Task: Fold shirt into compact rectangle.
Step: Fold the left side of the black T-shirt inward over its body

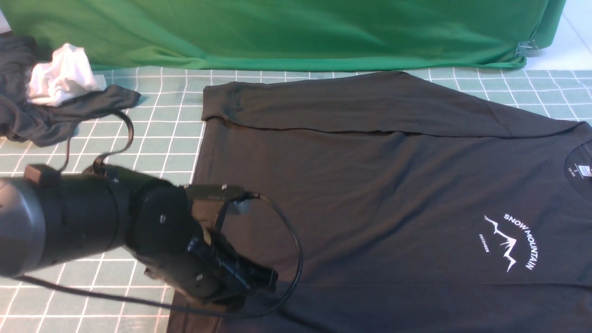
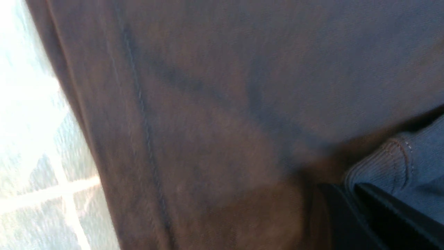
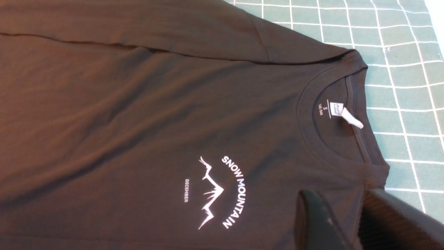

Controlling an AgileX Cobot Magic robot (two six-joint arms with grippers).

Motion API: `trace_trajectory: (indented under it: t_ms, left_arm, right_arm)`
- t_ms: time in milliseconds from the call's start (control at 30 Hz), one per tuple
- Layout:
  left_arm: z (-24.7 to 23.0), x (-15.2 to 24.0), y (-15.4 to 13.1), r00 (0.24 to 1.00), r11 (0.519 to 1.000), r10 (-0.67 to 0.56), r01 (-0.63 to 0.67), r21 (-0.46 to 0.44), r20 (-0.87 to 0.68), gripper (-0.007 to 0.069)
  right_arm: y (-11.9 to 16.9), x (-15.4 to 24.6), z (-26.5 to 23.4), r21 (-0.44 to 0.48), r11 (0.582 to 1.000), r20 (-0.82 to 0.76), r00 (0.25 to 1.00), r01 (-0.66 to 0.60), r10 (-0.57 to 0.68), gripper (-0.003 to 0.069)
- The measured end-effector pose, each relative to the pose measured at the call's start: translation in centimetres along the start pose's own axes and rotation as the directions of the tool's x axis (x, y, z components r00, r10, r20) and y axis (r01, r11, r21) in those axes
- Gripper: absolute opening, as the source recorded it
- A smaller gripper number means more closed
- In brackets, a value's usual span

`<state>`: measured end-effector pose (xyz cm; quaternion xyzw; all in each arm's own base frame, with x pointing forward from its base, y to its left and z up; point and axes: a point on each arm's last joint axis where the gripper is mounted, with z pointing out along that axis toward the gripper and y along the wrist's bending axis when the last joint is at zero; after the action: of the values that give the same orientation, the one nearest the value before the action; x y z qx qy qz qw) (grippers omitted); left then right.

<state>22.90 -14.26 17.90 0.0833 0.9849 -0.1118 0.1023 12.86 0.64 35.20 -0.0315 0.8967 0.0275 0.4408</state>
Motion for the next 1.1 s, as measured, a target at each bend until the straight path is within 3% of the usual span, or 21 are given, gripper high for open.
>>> trace_trajectory:
  t_ms: [233, 467, 933, 1100]
  left_arm:
    - [-4.1, -4.8, -0.4, 0.994, 1.0, 0.021, -0.021, -0.006, 0.109, 0.0018]
    - [-8.4, -10.1, 3.2, 0.963, 0.998, -0.048, 0.054, -0.016, 0.264, 0.0018]
    - [-1.9, -14.8, 7.3, 0.949, 0.987, -0.14, 0.158, -0.04, 0.283, 0.0019]
    - [-0.8, -15.6, 9.3, 0.915, 0.965, -0.233, 0.26, -0.041, 0.331, 0.0086]
  right_arm:
    - [0.0, 0.0, 0.0, 0.0, 1.0, 0.0, 1.0, 0.0, 0.0, 0.0216]
    - [0.0, 0.0, 0.0, 0.0, 1.0, 0.0, 1.0, 0.0, 0.0, 0.0223]
    - [0.0, 0.0, 0.0, 0.0, 1.0, 0.0, 1.0, 0.0, 0.0, 0.0237]
    - [0.0, 0.0, 0.0, 0.0, 1.0, 0.0, 1.0, 0.0, 0.0, 0.0237]
